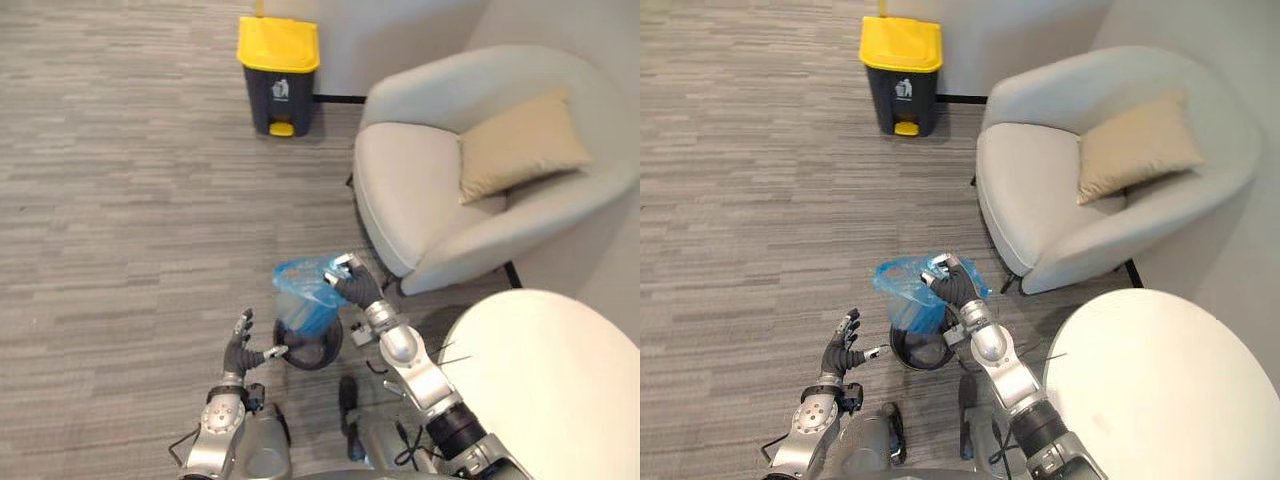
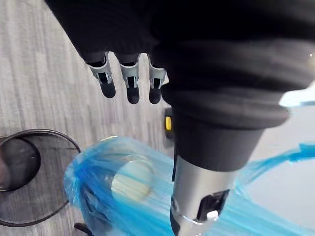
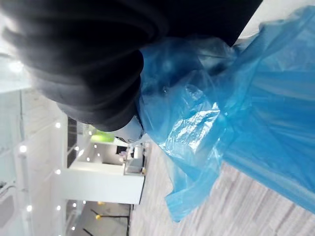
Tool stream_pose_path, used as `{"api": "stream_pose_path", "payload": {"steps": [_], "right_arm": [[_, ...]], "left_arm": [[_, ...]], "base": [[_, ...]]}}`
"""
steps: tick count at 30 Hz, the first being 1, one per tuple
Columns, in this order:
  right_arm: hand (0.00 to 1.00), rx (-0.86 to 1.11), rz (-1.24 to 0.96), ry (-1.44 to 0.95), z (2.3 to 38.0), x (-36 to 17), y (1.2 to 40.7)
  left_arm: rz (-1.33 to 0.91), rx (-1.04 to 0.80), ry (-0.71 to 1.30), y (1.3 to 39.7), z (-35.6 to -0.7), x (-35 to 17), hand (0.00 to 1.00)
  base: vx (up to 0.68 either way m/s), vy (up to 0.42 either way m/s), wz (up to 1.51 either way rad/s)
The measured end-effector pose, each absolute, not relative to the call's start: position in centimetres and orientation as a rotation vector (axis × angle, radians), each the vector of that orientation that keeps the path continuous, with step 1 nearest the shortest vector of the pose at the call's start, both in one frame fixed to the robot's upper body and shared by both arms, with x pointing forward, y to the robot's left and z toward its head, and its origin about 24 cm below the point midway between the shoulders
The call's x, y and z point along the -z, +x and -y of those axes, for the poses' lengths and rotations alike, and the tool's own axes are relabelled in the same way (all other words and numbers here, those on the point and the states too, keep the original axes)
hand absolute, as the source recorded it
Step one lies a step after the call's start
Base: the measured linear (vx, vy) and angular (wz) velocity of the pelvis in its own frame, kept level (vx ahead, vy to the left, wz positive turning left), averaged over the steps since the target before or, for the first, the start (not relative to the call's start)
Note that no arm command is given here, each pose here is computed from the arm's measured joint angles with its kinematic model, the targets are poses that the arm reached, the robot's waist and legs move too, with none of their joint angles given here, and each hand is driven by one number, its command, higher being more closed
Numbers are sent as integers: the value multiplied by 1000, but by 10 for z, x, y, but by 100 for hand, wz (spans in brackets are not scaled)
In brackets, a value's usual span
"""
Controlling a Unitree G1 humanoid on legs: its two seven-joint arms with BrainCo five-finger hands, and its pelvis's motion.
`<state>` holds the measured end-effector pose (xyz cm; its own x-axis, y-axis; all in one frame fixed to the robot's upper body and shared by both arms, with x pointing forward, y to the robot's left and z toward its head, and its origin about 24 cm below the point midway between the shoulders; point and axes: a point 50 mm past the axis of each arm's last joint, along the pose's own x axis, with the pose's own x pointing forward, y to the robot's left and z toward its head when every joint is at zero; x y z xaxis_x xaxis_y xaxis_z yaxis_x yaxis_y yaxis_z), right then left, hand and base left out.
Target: Gather rubbish on tea table into small bin, then transfer packed bag to large trash can.
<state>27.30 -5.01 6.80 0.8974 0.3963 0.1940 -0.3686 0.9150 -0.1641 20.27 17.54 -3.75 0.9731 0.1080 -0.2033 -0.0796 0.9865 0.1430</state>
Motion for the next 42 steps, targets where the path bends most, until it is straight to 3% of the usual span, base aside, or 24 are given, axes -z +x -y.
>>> {"api": "stream_pose_path", "payload": {"steps": [11,17,25,32,33,42], "right_arm": [[100,-511,411,-167,50,-120,291],[100,-603,493,-97,49,-147,286],[100,-813,537,-16,21,-159,264],[100,-863,512,-10,14,-156,261],[100,-873,507,-19,12,-156,261],[100,-854,486,-173,4,-150,279]], "left_arm": [[146,-101,133,208,-179,-40,0],[264,-26,156,231,-168,-64,0],[211,169,243,265,-132,-52,0],[117,228,378,271,-123,-29,0],[109,231,400,271,-123,-27,100],[32,286,455,268,-112,-9,100]], "base": [[14,-45,-4],[75,-44,4],[-14,7,-1],[-62,3,-9],[-50,7,-13],[-32,2,-4]]}}
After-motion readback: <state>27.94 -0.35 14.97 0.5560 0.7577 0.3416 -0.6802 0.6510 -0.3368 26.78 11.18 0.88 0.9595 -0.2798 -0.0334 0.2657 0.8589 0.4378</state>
